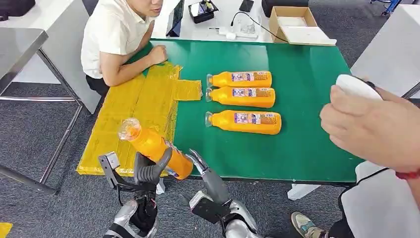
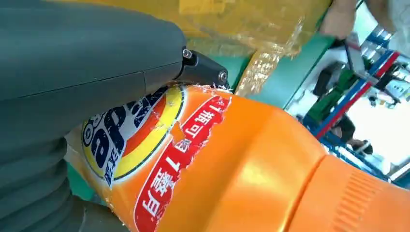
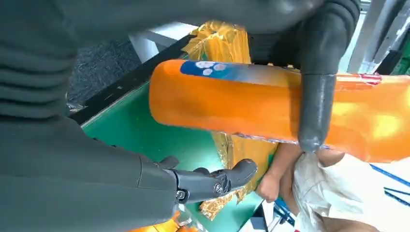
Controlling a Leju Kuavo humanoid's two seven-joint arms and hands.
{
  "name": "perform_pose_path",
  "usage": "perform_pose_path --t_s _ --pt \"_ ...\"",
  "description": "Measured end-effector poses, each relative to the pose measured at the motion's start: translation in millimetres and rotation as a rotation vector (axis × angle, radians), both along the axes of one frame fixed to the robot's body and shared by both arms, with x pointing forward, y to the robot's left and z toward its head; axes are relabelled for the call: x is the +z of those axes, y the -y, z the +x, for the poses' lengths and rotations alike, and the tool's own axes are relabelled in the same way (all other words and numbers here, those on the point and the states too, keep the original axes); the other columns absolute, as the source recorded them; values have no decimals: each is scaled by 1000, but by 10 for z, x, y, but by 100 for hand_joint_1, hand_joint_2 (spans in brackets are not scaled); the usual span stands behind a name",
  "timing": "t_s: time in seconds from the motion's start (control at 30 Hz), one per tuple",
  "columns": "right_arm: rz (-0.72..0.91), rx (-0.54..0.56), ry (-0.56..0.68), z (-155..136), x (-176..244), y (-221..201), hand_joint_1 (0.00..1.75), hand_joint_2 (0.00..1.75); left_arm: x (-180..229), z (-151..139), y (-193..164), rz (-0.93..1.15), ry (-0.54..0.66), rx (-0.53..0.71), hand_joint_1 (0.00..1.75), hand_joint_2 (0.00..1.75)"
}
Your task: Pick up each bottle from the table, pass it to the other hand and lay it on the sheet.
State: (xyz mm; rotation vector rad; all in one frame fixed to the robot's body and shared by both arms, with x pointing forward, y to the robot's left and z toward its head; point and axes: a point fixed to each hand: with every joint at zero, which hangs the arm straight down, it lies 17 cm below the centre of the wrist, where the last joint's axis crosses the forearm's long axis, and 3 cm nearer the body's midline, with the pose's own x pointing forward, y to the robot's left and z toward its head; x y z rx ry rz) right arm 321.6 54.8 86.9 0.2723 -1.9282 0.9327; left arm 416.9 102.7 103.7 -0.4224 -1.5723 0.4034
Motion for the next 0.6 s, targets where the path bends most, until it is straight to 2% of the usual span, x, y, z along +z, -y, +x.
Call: perform_pose_path --t_s 0.13,0.17,0.3,0.33,0.43,0.5,0.53,0.6 --pt "11 11 -14 -29 -13 -7 0 0 164 99 -338 322 97 212 175 175" --pt "14 15 -22 -41 -24 -9 0 175 211 118 -424 393 121 258 175 175" --pt "55 55 -104 -114 -97 -21 0 175 367 201 -615 596 191 359 175 175" --pt "55 55 -109 -121 -114 -15 0 0 428 222 -630 683 228 377 175 175" --pt "63 56 -134 -119 -170 7 0 0 671 290 -529 1124 439 394 175 175" --pt "70 61 -145 -121 -183 2 0 0 737 363 -442 1373 532 392 175 175" --pt "75 63 -151 -123 -186 -5 0 175 723 411 -447 1497 552 392 175 175" --pt "79 71 -157 -137 -190 -23 0 175 691 498 -504 1624 534 400 175 175"
